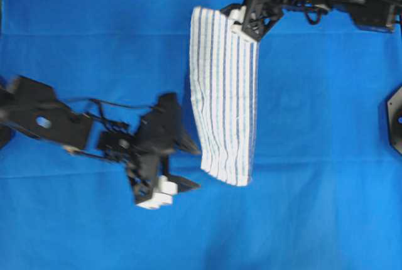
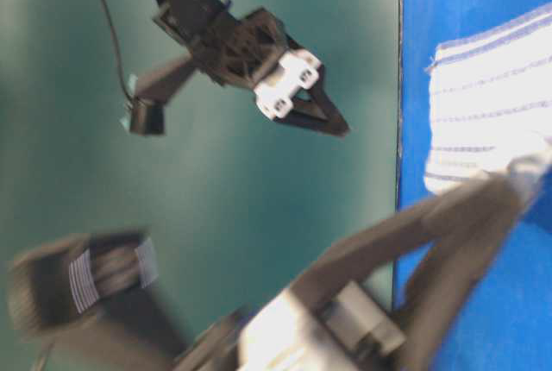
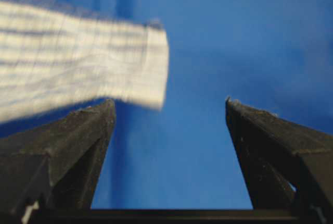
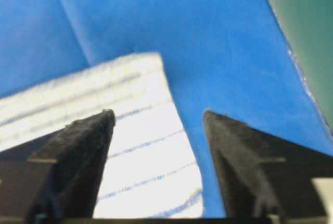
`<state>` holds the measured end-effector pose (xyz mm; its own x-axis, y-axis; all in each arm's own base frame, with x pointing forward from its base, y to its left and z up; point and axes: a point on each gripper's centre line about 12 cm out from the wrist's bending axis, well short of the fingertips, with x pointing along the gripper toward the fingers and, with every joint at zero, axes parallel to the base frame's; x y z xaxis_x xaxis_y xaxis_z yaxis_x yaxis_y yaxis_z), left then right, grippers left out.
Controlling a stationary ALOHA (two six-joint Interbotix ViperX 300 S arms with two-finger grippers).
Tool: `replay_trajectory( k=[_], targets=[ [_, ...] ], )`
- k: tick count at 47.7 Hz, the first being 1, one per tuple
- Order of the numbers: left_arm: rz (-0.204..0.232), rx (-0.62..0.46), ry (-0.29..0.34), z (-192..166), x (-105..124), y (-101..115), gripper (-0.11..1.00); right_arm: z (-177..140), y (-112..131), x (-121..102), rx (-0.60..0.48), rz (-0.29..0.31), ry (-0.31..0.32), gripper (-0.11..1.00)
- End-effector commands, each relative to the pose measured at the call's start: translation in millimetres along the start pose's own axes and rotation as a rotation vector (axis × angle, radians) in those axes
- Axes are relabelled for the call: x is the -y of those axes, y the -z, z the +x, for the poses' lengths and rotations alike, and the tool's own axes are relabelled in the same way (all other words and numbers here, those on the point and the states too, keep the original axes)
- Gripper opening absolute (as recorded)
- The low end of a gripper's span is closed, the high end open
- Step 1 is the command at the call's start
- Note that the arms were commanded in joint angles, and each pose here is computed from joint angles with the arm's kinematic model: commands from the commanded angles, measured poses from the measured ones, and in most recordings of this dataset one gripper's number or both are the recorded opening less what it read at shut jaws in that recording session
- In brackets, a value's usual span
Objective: Fold the blue towel.
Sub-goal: 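Lower the strip, open both grippers and pull them outward, then move both grippers to the strip's top corners and pinch them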
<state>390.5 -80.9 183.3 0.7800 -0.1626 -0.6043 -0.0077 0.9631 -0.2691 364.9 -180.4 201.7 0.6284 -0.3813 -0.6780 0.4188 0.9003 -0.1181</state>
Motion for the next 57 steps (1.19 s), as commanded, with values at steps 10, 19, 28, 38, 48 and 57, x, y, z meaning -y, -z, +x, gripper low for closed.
replay_trajectory(
  k=[10, 19, 28, 38, 48, 57],
  targets=[
    [-0.025, 0.138, -0.019, -80.6, -20.7, -19.5, 0.78, -71.1, -0.7, -7.8, 0.132, -0.006, -0.022, 0.60],
    [-0.022, 0.288, -0.065, -128.8, -48.2, -18.0, 0.78, -114.3, 21.4, -14.5, 0.238, 0.007, -0.058, 0.60],
    [0.032, 0.453, -0.140, -163.5, -74.1, -13.2, 0.78, -149.4, 41.2, -15.9, 0.389, 0.052, -0.096, 0.60],
    [0.079, 0.543, -0.187, -175.9, -86.6, -2.7, 0.78, -158.9, 58.9, -21.1, 0.464, 0.087, -0.137, 0.60],
    [0.079, 0.544, -0.192, -173.3, -89.3, 2.0, 0.78, -154.5, 63.7, -28.6, 0.468, 0.079, -0.168, 0.60],
    [0.075, 0.546, -0.211, -172.4, -94.5, -0.6, 0.78, -149.0, 61.5, -27.6, 0.458, 0.080, -0.163, 0.60]
  ],
)
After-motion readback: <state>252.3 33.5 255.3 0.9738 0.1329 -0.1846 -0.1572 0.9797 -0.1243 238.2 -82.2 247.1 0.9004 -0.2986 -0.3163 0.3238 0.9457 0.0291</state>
